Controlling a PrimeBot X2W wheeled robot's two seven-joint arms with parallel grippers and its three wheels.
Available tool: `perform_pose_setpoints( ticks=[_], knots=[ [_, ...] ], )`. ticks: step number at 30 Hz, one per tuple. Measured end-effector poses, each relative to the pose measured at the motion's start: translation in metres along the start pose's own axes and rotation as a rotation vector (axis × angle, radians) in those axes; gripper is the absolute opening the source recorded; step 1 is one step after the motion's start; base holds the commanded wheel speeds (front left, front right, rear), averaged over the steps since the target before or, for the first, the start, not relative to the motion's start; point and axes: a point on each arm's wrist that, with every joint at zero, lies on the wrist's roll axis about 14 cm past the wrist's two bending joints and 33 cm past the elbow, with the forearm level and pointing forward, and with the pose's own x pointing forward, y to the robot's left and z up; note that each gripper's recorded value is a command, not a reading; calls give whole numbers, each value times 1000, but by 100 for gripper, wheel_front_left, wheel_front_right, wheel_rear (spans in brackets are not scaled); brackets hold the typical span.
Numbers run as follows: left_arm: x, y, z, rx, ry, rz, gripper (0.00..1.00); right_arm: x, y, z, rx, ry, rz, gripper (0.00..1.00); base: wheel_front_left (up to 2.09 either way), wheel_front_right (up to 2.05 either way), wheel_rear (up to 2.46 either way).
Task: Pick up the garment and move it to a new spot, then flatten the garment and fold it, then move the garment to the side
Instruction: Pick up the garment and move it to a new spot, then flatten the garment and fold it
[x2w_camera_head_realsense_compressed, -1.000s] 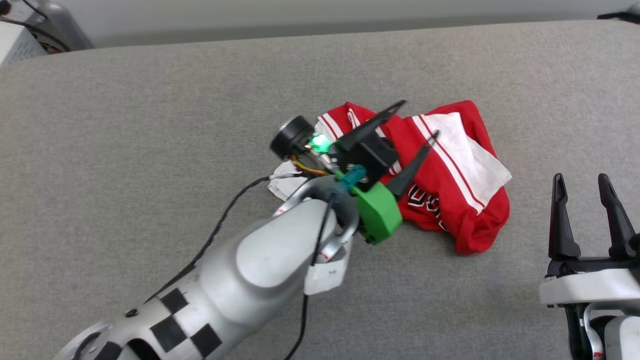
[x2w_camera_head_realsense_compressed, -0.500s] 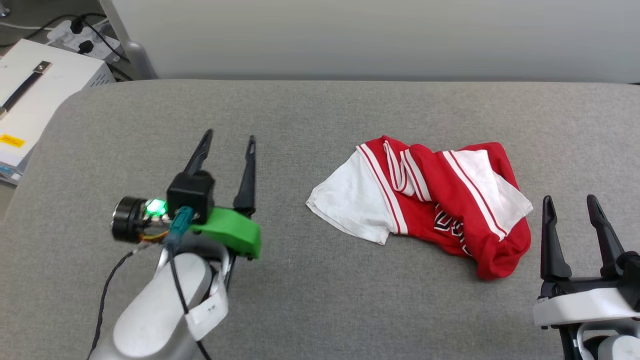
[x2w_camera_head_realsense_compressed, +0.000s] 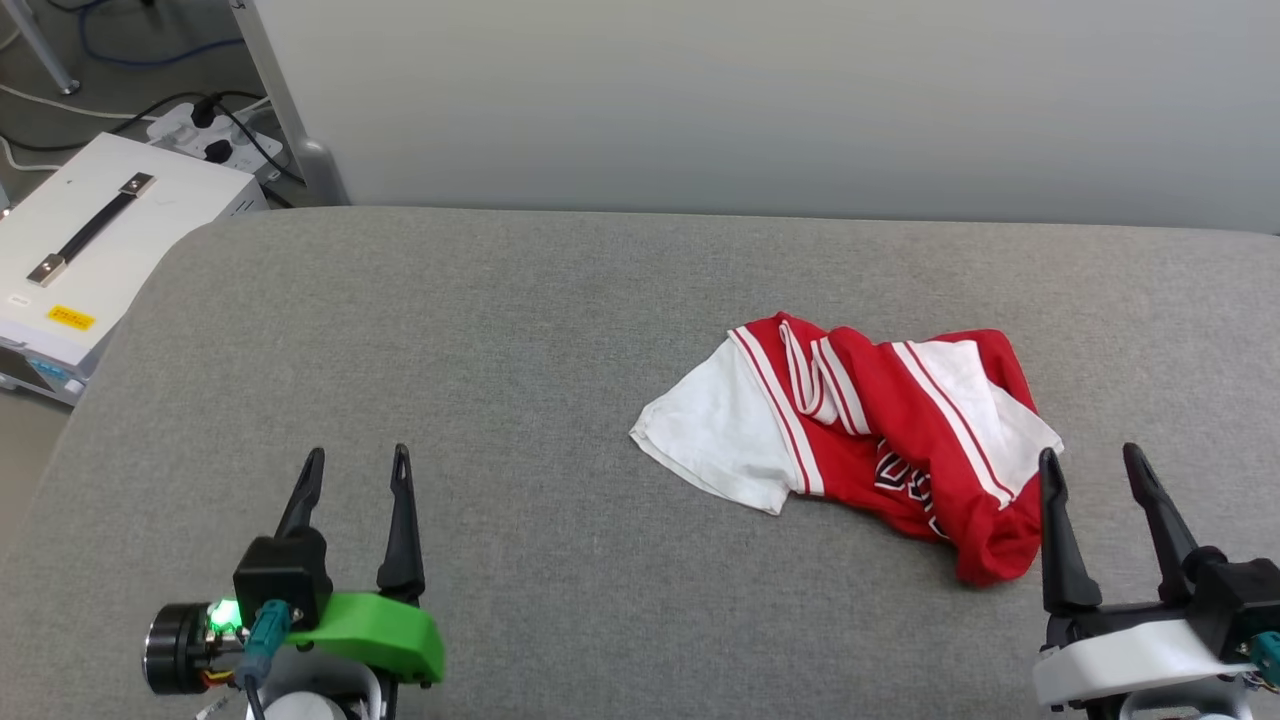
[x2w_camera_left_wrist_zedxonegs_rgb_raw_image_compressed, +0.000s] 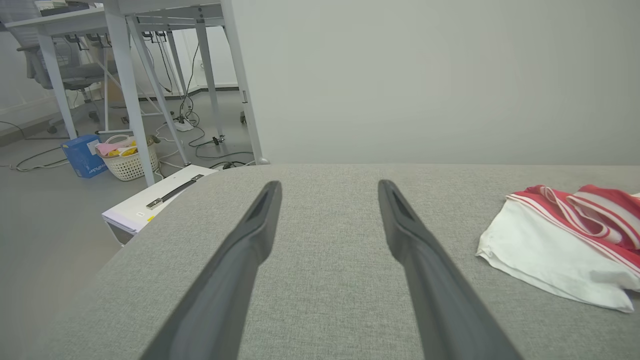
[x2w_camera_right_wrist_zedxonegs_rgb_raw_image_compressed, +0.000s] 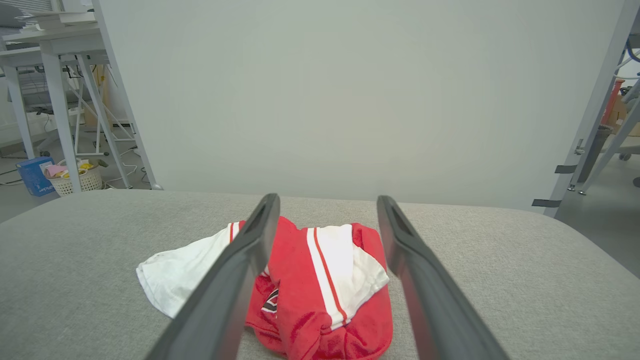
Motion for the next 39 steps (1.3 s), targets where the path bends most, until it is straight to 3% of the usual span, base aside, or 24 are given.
perform_pose_setpoints(
  ticks=[20,39],
  knots=[
    [-29,2,-24,-30,58,6,100,-20,18,-31,38,106,43,100,0,0,0],
    [-29,3,-31,-21,74,4,100,-14,8,-21,12,74,18,100,0,0,0]
  ],
)
